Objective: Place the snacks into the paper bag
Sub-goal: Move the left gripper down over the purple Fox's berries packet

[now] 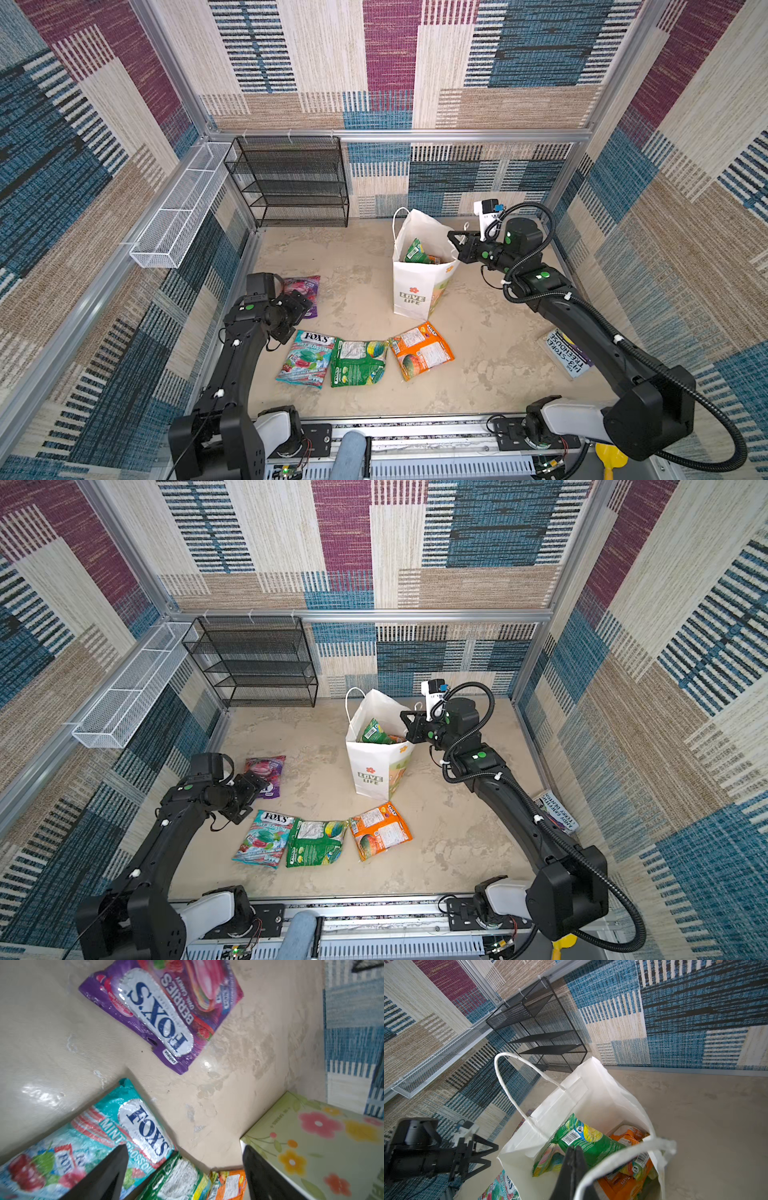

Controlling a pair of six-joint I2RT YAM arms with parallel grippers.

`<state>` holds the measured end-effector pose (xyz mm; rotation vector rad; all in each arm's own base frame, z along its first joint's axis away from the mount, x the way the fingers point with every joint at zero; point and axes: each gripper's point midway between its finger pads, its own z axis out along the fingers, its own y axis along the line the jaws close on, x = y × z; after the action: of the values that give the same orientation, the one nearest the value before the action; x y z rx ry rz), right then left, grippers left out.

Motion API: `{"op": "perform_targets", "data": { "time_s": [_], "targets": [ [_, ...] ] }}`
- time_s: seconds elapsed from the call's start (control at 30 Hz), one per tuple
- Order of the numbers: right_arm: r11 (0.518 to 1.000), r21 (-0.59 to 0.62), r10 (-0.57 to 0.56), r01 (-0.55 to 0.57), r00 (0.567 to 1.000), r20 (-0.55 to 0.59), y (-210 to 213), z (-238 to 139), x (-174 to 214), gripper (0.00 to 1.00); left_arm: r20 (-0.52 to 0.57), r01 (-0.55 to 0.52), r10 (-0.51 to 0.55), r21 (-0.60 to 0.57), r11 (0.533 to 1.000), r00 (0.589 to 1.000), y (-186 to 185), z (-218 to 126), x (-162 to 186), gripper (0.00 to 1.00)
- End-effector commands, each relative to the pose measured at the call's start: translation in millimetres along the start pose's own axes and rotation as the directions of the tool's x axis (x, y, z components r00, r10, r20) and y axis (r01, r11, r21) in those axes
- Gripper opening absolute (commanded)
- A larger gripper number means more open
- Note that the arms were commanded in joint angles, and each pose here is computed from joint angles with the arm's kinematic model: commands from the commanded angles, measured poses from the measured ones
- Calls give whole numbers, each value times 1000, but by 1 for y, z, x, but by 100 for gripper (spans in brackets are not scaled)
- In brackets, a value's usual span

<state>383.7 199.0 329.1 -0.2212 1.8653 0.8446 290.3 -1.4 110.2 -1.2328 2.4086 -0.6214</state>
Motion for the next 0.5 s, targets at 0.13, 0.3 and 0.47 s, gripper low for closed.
{"op": "perform_targets", "data": {
  "time_s": [0.13,0.3,0.47],
  "targets": [
    [1000,-24,-8,8,1000,23,5,-2,-5,0,47,124,-132,143,982,990,-11,33,-38,83],
    [1000,-25,-2,2,1000,14,3,0,-1,0,59,164,-176,171,971,983,0,50,-52,77],
    [1000,-26,5,-5,1000,10,2,2,0,0,61,170,-183,171,971,981,9,65,-56,73]
  ]
}}
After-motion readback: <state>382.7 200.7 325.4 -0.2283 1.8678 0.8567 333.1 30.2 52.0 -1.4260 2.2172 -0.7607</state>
